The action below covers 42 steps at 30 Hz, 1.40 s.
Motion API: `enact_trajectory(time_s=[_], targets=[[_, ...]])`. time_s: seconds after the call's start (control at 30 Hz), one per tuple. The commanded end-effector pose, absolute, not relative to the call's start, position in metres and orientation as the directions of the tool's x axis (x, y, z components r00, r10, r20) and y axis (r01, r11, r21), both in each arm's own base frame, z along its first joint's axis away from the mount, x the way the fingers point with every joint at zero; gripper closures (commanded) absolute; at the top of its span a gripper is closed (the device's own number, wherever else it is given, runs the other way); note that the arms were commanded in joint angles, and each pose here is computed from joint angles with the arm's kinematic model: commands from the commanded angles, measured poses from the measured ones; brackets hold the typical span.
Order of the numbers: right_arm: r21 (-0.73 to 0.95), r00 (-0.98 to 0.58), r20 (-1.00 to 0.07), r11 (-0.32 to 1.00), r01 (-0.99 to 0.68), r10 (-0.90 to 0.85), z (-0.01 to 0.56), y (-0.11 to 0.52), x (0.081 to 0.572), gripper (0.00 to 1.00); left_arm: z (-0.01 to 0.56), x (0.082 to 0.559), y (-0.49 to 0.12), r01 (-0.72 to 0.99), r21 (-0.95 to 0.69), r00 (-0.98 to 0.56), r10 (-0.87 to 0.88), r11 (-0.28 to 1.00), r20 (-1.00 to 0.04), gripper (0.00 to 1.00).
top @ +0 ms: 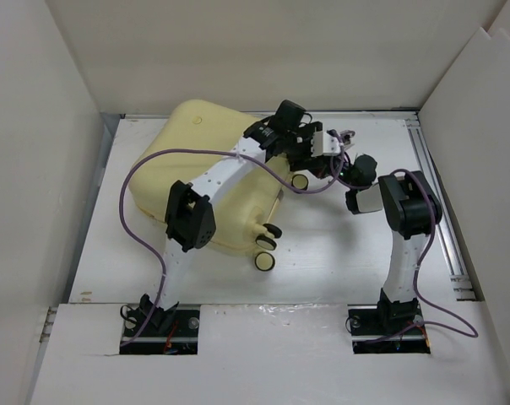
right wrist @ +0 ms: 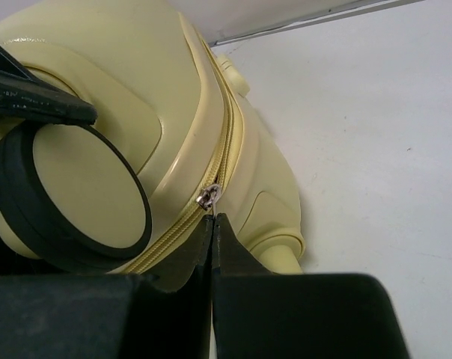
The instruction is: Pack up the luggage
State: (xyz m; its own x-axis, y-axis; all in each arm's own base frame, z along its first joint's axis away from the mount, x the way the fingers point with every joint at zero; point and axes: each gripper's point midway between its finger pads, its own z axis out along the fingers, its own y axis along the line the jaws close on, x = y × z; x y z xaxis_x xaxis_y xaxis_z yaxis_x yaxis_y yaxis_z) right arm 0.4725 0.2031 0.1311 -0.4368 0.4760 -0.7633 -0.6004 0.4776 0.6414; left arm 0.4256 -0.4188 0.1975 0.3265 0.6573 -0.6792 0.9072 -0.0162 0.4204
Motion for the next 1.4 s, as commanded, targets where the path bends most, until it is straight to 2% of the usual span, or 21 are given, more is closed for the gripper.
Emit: enact_trajectory(time_s=[0.0,0.27,0.5,0.7,0.9,1.0,1.07,1.1,1.13,1.17,1.2,1.23,1.27,1.3,1.37], targets=[[0.586,-0.326,-0.802,0.555,-0.591,0.5,0.151,0.174,0.489,1.0,0.21,0.386,-0.362,0.976,0.219,0.148,0.724,0.004,-0.674,1.0],[0.569,-0.339,-0.816,0.546,-0.614,0.469,0.142,0.191,0.473,1.0,0.2,0.334,-0.321,0.974,0.184,0.221,0.767,-0.136,-0.603,1.0],[0.566,-0.375,-0.819,0.501,-0.655,0.434,0.139,0.228,0.458,1.0,0.19,0.269,-0.294,0.952,0.123,0.299,0.782,-0.279,-0.547,1.0],[0.544,-0.38,-0.833,0.469,-0.696,0.401,0.143,0.268,0.451,1.0,0.18,0.214,-0.295,0.918,0.076,0.363,0.748,-0.389,-0.556,1.0],[0.539,-0.375,-0.837,0.476,-0.695,0.399,0.157,0.279,0.475,1.0,0.181,0.187,-0.302,0.911,0.032,0.349,0.725,-0.412,-0.594,1.0],[0.494,-0.36,-0.867,0.496,-0.714,0.345,0.166,0.295,0.478,1.0,0.187,0.182,-0.305,0.916,0.026,0.333,0.721,-0.401,-0.608,1.0],[0.479,-0.363,-0.877,0.523,-0.705,0.314,0.16,0.302,0.48,1.0,0.2,0.185,-0.316,0.931,0.052,0.311,0.707,-0.362,-0.635,1.0],[0.469,-0.371,-0.883,0.526,-0.709,0.287,0.157,0.307,0.475,1.0,0.218,0.194,-0.324,0.943,0.093,0.3,0.696,-0.319,-0.652,0.87],[0.473,-0.376,-0.881,0.534,-0.7,0.287,0.155,0.306,0.476,1.0,0.232,0.198,-0.327,0.961,0.089,0.253,0.7,-0.262,-0.668,0.67],[0.473,-0.376,-0.881,0.534,-0.7,0.287,0.155,0.306,0.476,1.0,0.251,0.205,-0.332,0.969,0.112,0.234,0.679,-0.219,-0.695,0.52],[0.477,-0.384,-0.879,0.536,-0.696,0.284,0.151,0.306,0.475,1.0,0.29,0.223,-0.337,0.976,0.17,0.216,0.634,-0.135,-0.742,0.38],[0.482,-0.392,-0.876,0.538,-0.691,0.281,0.147,0.305,0.473,1.0,0.314,0.238,-0.335,0.98,0.196,0.176,0.611,-0.034,-0.772,0.36],[0.482,-0.392,-0.876,0.538,-0.691,0.281,0.147,0.305,0.473,1.0,0.352,0.265,-0.325,0.969,0.183,0.068,0.536,0.164,-0.841,0.36],[0.482,-0.392,-0.876,0.538,-0.691,0.281,0.147,0.305,0.473,1.0,0.377,0.284,-0.313,0.938,0.199,0.037,0.489,0.283,-0.872,0.36],[0.491,-0.408,-0.871,0.542,-0.682,0.274,0.14,0.304,0.47,1.0,0.414,0.332,-0.262,0.781,0.251,-0.029,0.435,0.572,-0.9,0.42]])
